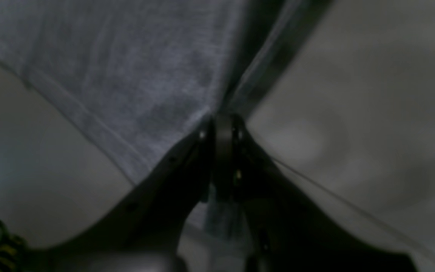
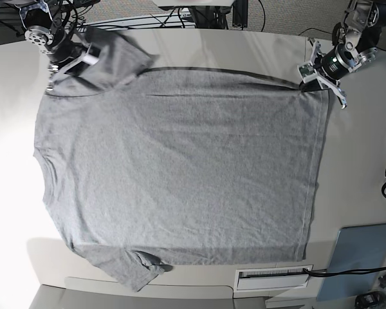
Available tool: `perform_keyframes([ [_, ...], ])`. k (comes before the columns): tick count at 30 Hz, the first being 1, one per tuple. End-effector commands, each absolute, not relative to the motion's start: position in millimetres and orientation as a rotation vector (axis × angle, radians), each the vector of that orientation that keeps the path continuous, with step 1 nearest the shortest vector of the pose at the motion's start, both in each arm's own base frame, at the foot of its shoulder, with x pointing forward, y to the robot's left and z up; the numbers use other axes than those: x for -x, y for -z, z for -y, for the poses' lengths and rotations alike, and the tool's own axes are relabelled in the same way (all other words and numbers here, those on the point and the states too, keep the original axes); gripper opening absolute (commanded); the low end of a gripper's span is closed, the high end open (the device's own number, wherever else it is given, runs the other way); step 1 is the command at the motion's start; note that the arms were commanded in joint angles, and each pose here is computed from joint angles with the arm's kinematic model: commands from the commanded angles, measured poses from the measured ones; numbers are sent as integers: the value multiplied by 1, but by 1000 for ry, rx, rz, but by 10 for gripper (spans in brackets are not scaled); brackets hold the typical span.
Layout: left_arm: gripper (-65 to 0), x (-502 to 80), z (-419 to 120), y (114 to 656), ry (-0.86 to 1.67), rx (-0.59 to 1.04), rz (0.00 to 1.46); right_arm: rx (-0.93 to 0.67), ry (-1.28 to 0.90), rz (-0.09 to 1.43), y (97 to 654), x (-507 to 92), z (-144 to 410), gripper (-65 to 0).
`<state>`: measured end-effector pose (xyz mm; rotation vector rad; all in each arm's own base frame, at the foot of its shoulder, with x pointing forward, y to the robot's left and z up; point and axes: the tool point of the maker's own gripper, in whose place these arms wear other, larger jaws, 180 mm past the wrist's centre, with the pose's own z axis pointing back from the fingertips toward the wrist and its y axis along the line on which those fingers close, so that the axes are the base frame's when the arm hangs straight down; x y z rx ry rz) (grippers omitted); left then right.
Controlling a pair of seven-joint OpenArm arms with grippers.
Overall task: Fold the T-shirt properly
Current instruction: 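Grasp the shoulder edges with both grippers and lift the shirt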
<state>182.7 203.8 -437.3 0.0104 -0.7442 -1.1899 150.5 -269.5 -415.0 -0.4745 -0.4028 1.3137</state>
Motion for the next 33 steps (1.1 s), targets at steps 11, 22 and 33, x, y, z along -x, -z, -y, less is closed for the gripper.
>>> perform_keyframes([
  [11, -650, -124, -214, 428, 1065, 176, 588, 550, -1291, 344, 381, -104, 272, -650],
  [22, -650, -86, -246, 398, 988, 137, 565, 562, -1279, 306, 354, -66, 279, -650],
  [33, -650, -146, -250, 361, 927, 73, 761, 787, -1154, 523, 313, -144, 293, -650],
])
